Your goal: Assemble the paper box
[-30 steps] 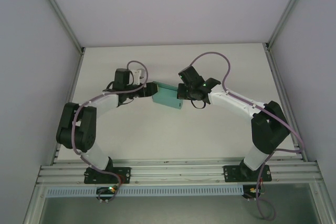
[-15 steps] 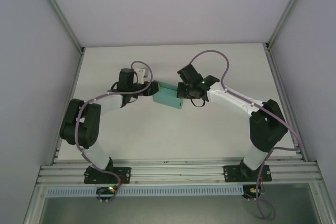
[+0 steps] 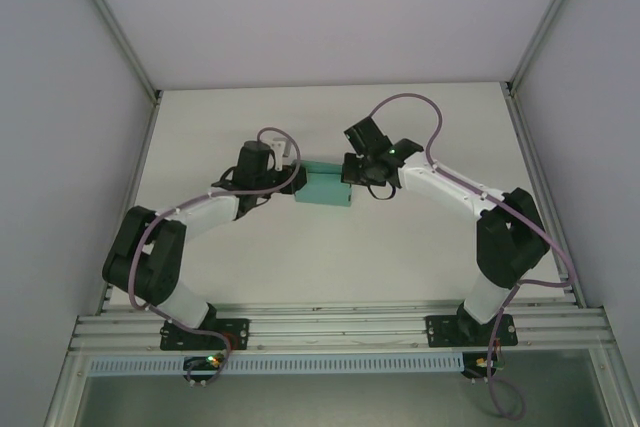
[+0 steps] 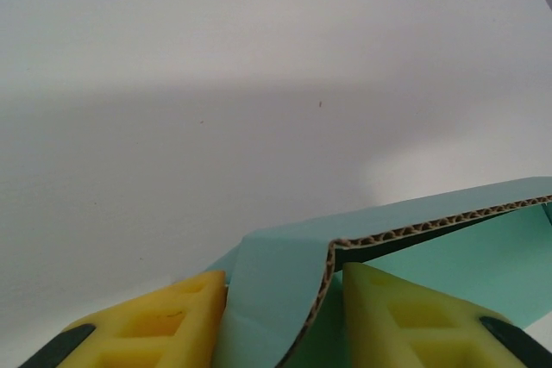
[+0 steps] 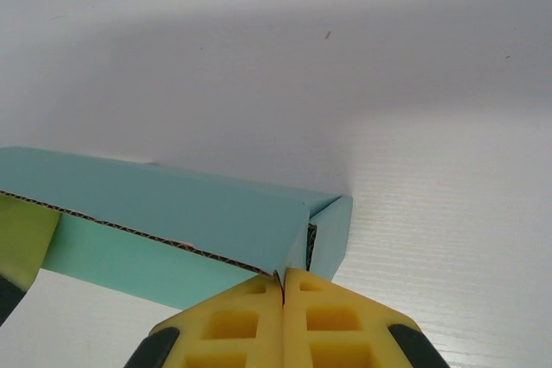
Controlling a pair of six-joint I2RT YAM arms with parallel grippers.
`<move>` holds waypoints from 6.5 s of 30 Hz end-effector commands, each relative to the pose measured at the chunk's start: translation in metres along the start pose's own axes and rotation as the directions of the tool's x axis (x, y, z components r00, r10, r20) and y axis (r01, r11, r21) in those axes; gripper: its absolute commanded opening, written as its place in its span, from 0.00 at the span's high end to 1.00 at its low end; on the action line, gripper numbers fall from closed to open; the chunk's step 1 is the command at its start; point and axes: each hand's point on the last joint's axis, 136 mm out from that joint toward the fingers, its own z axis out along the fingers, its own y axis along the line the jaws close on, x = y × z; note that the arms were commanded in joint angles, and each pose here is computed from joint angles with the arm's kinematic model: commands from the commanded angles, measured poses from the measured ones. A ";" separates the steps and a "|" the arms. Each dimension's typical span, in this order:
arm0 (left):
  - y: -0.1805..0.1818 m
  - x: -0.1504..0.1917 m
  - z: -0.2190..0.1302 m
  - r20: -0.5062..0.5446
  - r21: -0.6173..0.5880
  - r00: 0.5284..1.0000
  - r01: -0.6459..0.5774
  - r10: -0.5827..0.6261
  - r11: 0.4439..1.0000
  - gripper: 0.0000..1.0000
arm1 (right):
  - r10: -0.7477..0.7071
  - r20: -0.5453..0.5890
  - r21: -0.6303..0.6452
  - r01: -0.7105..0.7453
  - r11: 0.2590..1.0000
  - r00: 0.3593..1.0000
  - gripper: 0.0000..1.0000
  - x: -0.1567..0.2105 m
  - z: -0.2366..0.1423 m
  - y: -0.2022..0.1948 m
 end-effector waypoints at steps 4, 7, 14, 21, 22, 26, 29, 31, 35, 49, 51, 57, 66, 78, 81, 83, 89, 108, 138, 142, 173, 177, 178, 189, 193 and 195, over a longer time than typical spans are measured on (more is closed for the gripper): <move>0.000 0.040 -0.001 -0.118 -0.016 0.993 0.006 -0.008 1.000 0.64 | 0.002 -0.055 -0.015 -0.003 1.000 0.998 1.00 0.007 -0.005 -0.002; -0.001 0.040 -0.002 -0.116 -0.019 0.993 0.011 -0.014 1.000 0.64 | 0.006 -0.049 -0.001 -0.006 1.000 0.999 1.00 0.001 -0.008 -0.007; -0.001 0.042 -0.003 -0.109 -0.043 0.994 0.016 -0.021 0.999 0.64 | 0.010 -0.075 -0.040 -0.012 0.999 0.997 1.00 -0.002 -0.010 0.000; 0.012 0.042 -0.004 -0.104 -0.117 0.994 0.028 -0.040 0.993 0.64 | 0.009 -0.122 0.015 -0.007 1.000 0.993 1.00 0.024 -0.012 -0.019; 0.013 0.042 -0.005 -0.101 -0.130 0.994 0.035 -0.048 0.991 0.65 | 0.008 -0.122 0.022 -0.006 1.000 0.993 1.00 0.027 -0.012 -0.020; 0.018 0.043 -0.005 -0.095 -0.155 0.994 0.044 -0.059 0.987 0.65 | -0.003 -0.123 0.072 0.012 0.997 0.992 1.00 0.034 -0.016 -0.027; 0.018 0.044 -0.005 -0.094 -0.165 0.993 0.049 -0.065 0.985 0.65 | -0.013 -0.109 0.123 0.026 0.992 0.994 1.00 0.037 -0.020 -0.032; 0.017 0.044 -0.005 -0.094 -0.174 0.994 0.040 -0.057 0.984 0.65 | 0.002 -0.102 0.134 0.012 0.991 0.995 1.00 0.039 -0.019 -0.033; 0.013 0.044 -0.005 -0.098 -0.186 0.994 0.021 -0.040 0.982 0.65 | 0.006 -0.097 0.175 0.011 0.984 0.995 1.00 0.047 -0.012 -0.034; -0.017 0.030 -0.028 -0.050 -0.112 0.998 -0.030 0.025 0.993 0.44 | -0.047 -0.019 0.233 0.050 0.971 0.999 1.00 0.052 -0.013 -0.040; -0.025 0.024 -0.036 -0.039 -0.096 0.998 -0.049 0.045 0.994 0.38 | -0.056 -0.009 0.212 0.056 0.976 0.998 1.00 0.048 -0.014 -0.034; -0.041 0.020 -0.067 -0.050 -0.068 0.992 -0.116 0.113 0.991 0.16 | -0.070 -0.009 0.194 0.070 0.979 0.998 1.00 0.042 -0.015 -0.026; -0.018 0.013 -0.072 -0.132 -0.083 0.980 -0.162 0.151 0.983 0.32 | -0.138 -0.048 0.166 0.144 0.976 0.989 1.00 0.043 -0.013 -0.019; -0.003 0.010 -0.055 -0.146 -0.128 0.961 -0.252 0.233 0.959 0.46 | -0.188 -0.116 0.135 0.203 0.970 0.975 1.00 0.043 -0.008 -0.012; -0.003 0.007 -0.052 -0.137 -0.124 0.961 -0.259 0.242 0.958 0.49 | -0.195 -0.136 0.134 0.213 0.968 0.971 1.00 0.047 -0.006 -0.014; -0.005 0.005 -0.048 -0.127 -0.113 0.959 -0.266 0.251 0.957 0.51 | -0.196 -0.140 0.138 0.215 0.967 0.971 1.00 0.048 -0.004 -0.015; -0.009 -0.002 -0.044 -0.101 -0.108 0.961 -0.269 0.258 0.957 0.60 | -0.208 -0.160 0.132 0.230 0.964 0.965 1.00 0.050 0.000 -0.014; -0.017 -0.001 -0.045 -0.151 -0.156 0.920 -0.383 0.361 0.911 1.00 | -0.235 -0.159 0.173 0.262 0.950 0.959 1.00 0.050 0.000 -0.022; -0.043 0.012 -0.062 -0.371 0.054 0.904 0.251 -0.214 0.966 1.00 | -0.419 -0.111 0.300 0.433 0.850 0.901 1.00 0.082 0.020 -0.021; -0.056 0.010 -0.066 -0.402 0.132 0.883 0.319 -0.243 0.939 1.00 | -0.430 -0.124 0.333 0.445 0.831 0.894 1.00 0.087 0.022 -0.028; -0.032 0.019 -0.062 -0.526 -0.007 0.699 0.566 -0.485 0.824 1.00 | -0.500 -0.125 0.333 0.511 0.793 0.857 1.00 0.091 0.025 -0.028; -0.020 0.031 -0.065 -0.513 -0.094 0.762 0.408 -0.395 0.908 1.00 | -0.499 -0.113 0.333 0.506 0.796 0.859 1.00 0.090 0.023 -0.028; -0.017 0.035 -0.065 -0.511 -0.124 0.770 0.373 -0.381 0.919 1.00 | -0.496 -0.111 0.333 0.503 0.798 0.861 1.00 0.089 0.022 -0.028; -0.005 0.081 -0.052 -0.455 -0.247 0.842 0.193 -0.289 0.950 1.00 | -0.471 -0.066 0.291 0.469 0.834 0.880 1.00 0.087 0.021 -0.017; 0.002 0.093 -0.054 -0.458 -0.297 0.859 0.094 -0.229 0.950 1.00 | -0.461 -0.017 0.263 0.449 0.854 0.887 0.92 0.077 0.008 -0.010; 0.001 0.095 -0.053 -0.461 -0.298 0.863 0.071 -0.208 0.952 1.00 | -0.449 0.017 0.226 0.434 0.872 0.894 0.81 0.069 -0.002 -0.005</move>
